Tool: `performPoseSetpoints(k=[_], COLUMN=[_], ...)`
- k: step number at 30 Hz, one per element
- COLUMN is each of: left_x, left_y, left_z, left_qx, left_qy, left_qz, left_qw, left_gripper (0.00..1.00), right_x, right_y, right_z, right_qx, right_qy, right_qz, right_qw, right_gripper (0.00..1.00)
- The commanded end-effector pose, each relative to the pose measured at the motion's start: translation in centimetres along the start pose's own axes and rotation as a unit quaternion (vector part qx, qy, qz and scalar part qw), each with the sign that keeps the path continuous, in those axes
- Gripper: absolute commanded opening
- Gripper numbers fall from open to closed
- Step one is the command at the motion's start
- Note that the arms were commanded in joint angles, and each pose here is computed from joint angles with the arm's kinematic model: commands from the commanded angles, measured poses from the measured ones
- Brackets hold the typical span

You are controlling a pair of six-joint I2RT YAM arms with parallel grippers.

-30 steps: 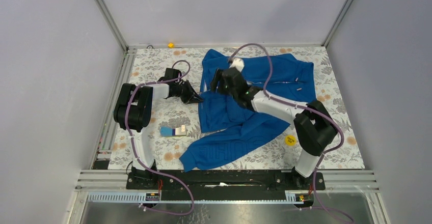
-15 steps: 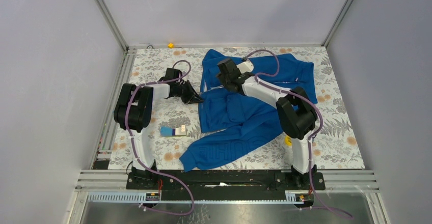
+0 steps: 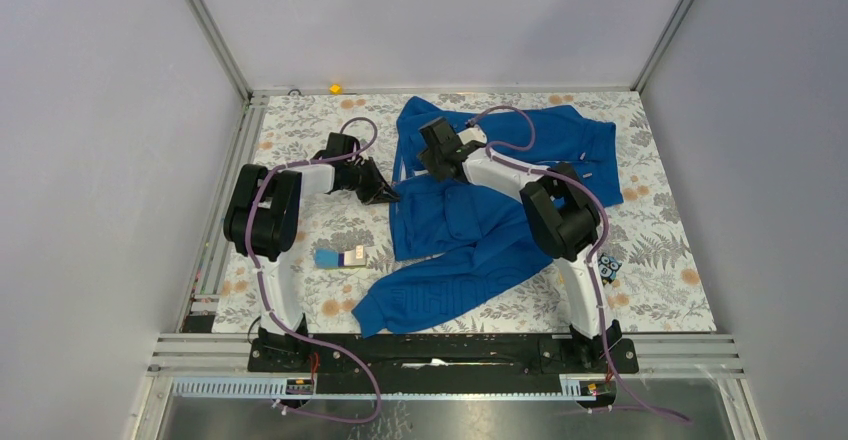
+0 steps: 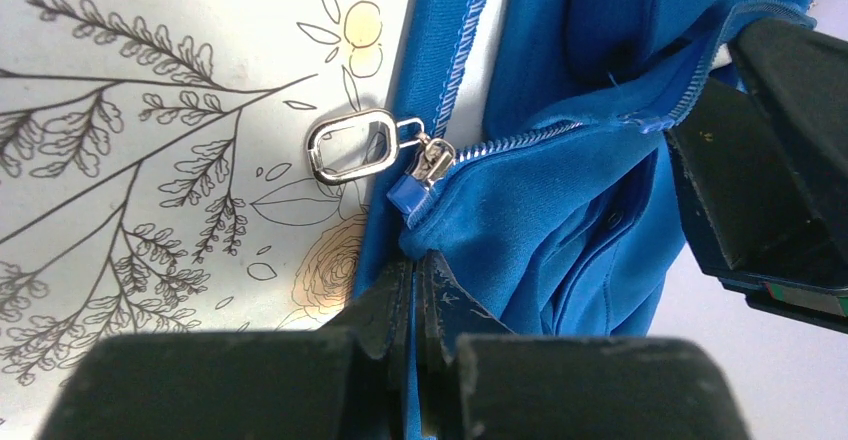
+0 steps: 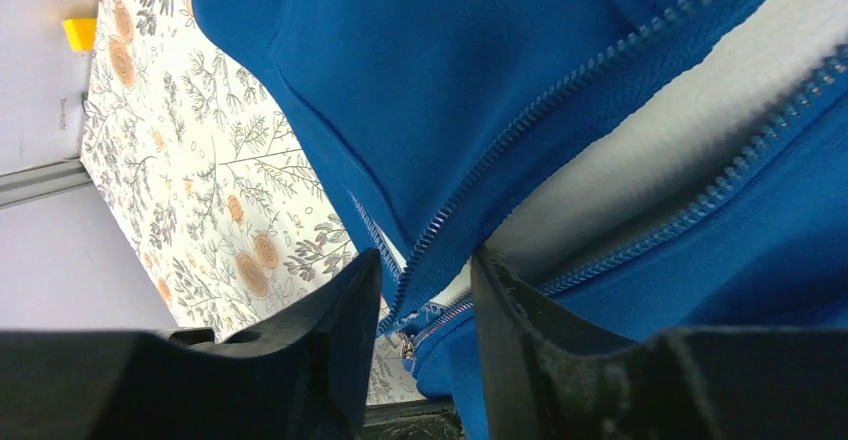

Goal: Zip up the jacket

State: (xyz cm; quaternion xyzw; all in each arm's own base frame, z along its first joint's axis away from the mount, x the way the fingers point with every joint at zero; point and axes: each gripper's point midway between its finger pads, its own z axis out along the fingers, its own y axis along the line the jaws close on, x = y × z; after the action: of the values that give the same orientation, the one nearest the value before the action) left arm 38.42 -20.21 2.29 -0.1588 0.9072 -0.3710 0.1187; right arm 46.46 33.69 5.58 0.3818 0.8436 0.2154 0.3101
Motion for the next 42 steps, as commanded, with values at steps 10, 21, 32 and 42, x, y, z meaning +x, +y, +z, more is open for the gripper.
performPoseSetpoints(k=[10,21,32,42], left_x=[-0.3,-0.6,-0.5,-0.5], left_y=[-0.6,-0.7,-0.7,-0.9], left_z=[-0.6,-0.8,-0.7,-0.8], left_qx=[-0.02,-0.021,-0.019,-0.018], left_qy=[-0.013,-0.02,-0.017,-0.02], left_qz=[0.03,0.035,0.034,0.039], left_qw=[0.999,0.999,0.999,0.999], left_gripper=[0.0,0.0,0.0,0.0], right_x=[-0.3,-1.6,-2.5,-0.6], right_y=[1.9,1.9,-1.2,-3.4], right_z=[0.1,-1.6,1.0,4.7], right_qx=[-0.04,-0.063,-0.007,0.043], right_qy=[0.018,-0.002,-0.034,-0.017], right_qz=[0.007,-0.01,-0.02,-0.038], right_qw=[0.999,0.998,0.999,0.998], right_gripper=[0.05,0.58,0.76,0.63])
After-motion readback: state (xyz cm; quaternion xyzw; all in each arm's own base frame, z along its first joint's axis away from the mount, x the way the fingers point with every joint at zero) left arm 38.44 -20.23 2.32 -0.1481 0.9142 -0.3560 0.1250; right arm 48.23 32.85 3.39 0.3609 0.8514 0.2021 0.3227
